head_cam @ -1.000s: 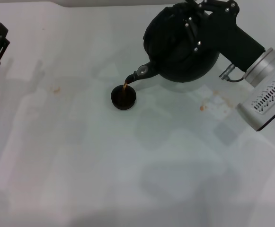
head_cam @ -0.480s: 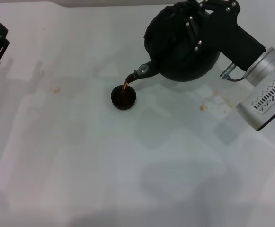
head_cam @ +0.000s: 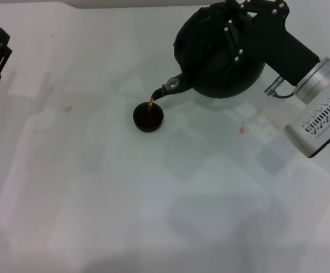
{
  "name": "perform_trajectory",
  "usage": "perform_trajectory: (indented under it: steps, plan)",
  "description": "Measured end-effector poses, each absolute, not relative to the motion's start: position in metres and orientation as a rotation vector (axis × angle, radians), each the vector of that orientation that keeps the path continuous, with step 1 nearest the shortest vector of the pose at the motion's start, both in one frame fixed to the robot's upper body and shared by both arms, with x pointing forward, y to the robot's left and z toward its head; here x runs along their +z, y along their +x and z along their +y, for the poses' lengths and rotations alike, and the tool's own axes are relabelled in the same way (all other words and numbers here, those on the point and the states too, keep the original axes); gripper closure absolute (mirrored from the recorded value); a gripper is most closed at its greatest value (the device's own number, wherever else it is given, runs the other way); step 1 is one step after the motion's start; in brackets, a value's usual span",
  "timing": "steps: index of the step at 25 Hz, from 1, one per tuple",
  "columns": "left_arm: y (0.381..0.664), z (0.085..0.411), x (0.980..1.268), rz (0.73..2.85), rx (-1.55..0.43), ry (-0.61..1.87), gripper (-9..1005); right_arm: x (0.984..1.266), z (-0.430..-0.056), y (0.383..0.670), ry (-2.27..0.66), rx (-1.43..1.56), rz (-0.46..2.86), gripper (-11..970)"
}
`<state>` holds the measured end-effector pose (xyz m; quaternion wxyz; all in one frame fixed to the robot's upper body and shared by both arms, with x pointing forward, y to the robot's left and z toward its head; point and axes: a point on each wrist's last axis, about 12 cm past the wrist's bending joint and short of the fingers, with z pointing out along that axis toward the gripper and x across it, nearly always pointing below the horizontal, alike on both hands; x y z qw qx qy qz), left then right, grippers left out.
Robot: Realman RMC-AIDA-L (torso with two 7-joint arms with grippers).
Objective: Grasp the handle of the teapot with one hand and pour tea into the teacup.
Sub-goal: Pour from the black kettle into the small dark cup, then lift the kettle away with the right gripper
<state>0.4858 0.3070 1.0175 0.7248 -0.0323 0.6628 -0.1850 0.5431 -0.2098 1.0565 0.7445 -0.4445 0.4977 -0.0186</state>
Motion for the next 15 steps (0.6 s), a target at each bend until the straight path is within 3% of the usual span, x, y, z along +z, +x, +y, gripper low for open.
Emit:
perform_trajectory:
  steps: [15]
  plan:
    - [0.4833,0.3079,1.0159,1.468,-0.406,-0.078,161,1.0569,-0.2103,0.5431,-0.97,-0.034,1.091,848]
